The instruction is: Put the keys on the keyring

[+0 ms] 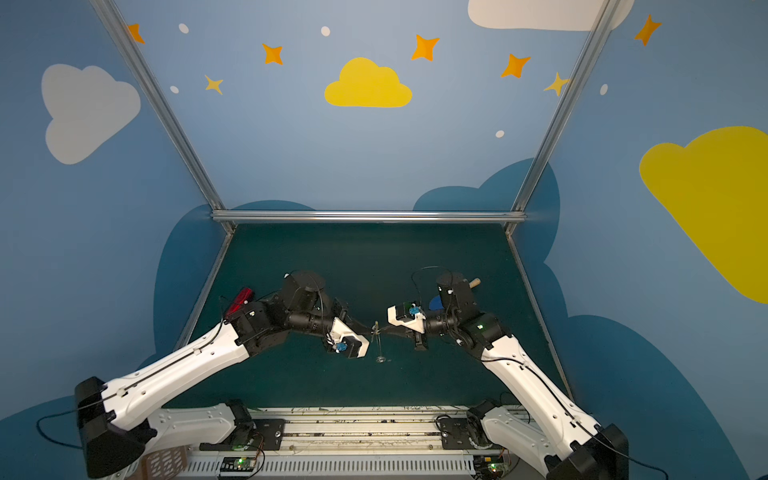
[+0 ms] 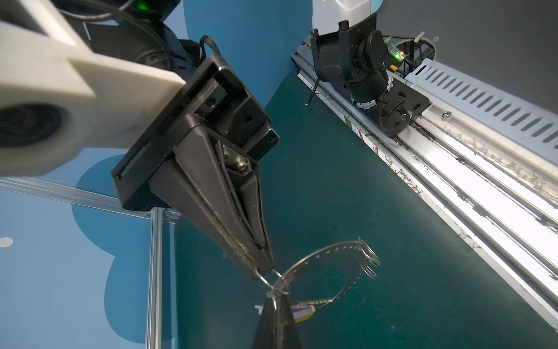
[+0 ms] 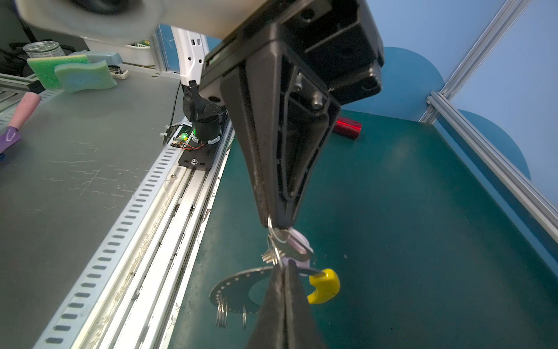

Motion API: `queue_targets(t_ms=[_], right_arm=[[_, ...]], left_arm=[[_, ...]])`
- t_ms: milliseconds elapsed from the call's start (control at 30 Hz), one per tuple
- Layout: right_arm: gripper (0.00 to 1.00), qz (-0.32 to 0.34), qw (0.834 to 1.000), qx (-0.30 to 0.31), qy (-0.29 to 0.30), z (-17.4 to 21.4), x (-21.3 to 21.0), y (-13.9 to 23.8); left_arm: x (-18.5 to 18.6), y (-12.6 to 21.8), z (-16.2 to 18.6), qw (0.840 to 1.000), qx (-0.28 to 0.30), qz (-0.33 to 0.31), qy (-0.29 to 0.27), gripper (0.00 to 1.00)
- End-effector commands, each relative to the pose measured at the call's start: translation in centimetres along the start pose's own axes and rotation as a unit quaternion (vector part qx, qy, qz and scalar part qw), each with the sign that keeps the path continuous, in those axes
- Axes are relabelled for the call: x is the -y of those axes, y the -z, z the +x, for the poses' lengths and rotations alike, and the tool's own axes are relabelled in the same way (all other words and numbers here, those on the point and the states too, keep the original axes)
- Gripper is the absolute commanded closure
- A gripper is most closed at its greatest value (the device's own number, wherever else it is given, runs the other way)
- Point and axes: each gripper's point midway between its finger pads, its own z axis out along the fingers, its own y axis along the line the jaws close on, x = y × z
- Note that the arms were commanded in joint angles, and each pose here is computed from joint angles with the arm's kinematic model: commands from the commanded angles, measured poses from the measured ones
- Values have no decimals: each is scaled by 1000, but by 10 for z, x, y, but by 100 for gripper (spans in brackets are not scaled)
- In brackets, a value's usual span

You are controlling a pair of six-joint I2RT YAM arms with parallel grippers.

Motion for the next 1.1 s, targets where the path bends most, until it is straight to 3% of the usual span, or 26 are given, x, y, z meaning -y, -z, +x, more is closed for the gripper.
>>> queue_targets(t_ms=[0,567,1067], right_arm=[[100,31,999,13,30,-10,10,6],[100,44,998,25,25,-14,17,6],[100,74,997,18,-16,-9,35,7]], left_arm=[[27,-4,8,998,-9,49,32,97],[18,-9,10,998,-14,35,41,97],[12,-13,14,999,-20,19,37,97]])
